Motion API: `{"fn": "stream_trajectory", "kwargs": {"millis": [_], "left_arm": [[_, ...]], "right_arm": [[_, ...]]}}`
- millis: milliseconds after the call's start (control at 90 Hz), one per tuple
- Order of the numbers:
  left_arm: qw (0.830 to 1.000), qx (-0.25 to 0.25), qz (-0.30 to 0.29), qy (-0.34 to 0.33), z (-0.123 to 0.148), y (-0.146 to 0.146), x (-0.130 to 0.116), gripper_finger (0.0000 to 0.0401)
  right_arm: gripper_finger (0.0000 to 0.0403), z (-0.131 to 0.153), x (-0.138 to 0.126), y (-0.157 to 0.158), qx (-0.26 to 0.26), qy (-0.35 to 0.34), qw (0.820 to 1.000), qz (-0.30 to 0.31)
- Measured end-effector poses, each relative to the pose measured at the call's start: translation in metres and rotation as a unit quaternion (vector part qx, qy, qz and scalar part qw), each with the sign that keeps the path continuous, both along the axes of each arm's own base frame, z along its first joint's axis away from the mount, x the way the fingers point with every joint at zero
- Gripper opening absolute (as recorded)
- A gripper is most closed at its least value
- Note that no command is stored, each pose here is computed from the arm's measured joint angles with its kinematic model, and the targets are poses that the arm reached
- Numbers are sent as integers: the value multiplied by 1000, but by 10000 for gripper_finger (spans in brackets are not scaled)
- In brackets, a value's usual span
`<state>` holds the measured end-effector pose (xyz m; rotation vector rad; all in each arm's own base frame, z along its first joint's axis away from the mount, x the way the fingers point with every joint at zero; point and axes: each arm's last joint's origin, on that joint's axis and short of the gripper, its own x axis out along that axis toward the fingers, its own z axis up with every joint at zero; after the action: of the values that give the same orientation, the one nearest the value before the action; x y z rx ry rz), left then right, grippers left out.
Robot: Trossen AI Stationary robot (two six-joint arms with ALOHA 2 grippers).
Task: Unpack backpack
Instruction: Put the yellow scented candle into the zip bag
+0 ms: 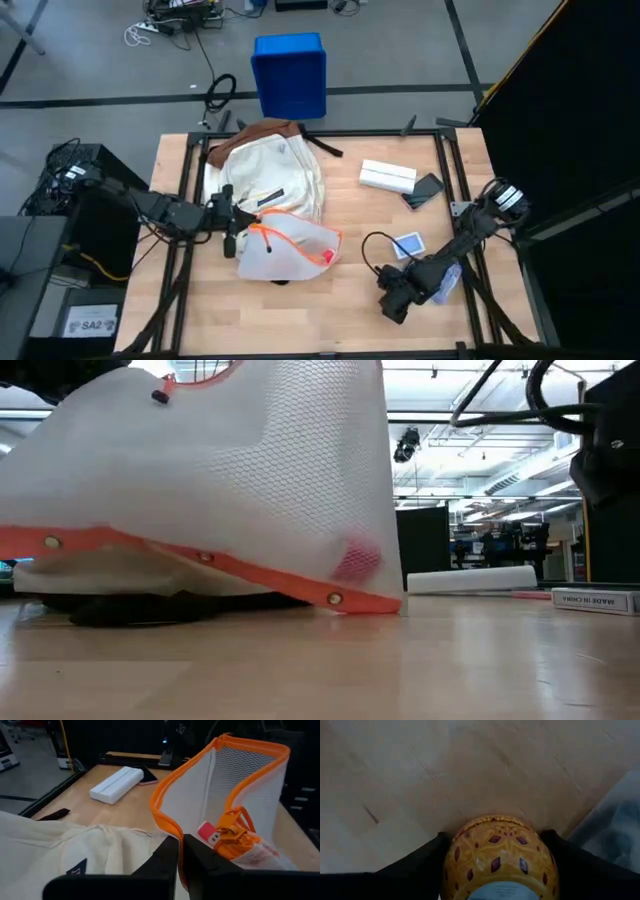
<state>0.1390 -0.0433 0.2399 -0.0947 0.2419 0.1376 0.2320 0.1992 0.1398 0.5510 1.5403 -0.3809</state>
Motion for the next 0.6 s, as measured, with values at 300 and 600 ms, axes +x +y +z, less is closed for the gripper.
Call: {"fn": "stream_trajectory", "kwargs": {"millis": [300, 600], "left_arm": [[1000, -2, -5, 0, 0, 0, 0, 0], [1000, -6, -23, 2, 0, -1, 0, 0]], "right_arm": [[262, 35, 24, -3, -36, -103, 994, 21], [262, 94, 46, -15, -107, -255, 960, 50]]}}
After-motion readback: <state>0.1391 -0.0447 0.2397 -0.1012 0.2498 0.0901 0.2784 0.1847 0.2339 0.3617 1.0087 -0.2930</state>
